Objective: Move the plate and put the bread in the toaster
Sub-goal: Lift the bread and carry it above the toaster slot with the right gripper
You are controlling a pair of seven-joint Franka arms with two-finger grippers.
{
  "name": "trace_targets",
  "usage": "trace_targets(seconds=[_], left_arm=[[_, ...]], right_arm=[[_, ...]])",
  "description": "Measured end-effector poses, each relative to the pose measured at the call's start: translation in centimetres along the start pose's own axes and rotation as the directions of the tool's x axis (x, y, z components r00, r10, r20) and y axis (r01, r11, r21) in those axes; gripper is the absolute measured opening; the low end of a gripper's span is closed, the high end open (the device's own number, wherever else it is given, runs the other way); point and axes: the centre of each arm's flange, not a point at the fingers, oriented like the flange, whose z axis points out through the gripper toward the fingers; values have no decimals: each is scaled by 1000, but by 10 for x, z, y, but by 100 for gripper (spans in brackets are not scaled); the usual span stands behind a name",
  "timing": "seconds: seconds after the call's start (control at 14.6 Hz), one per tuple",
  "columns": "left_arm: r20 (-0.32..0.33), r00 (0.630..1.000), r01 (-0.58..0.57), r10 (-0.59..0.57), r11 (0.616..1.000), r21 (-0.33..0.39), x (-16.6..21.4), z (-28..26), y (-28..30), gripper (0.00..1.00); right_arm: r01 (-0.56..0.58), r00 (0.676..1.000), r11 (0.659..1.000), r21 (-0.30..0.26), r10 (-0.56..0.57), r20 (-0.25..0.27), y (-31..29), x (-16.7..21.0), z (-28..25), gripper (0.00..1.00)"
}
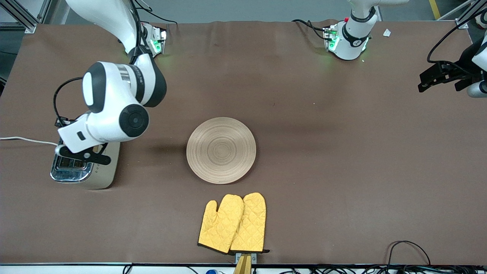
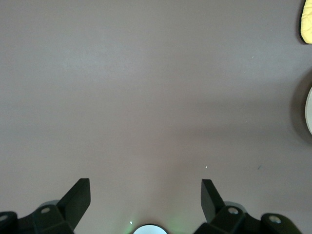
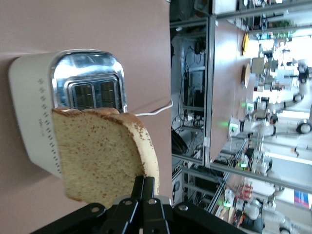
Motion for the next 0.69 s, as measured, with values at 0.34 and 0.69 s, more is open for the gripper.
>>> trace_targets(seconds=[0.34,0.69], left_arm=[[0,1000,0,0,1000,0,0,0,0,100],[0,1000,0,0,1000,0,0,0,0,100]], right_arm=[[-77,997,997,6,77,24,8,23,47,1],[-80,997,997,7,80,8,9,35,71,1]])
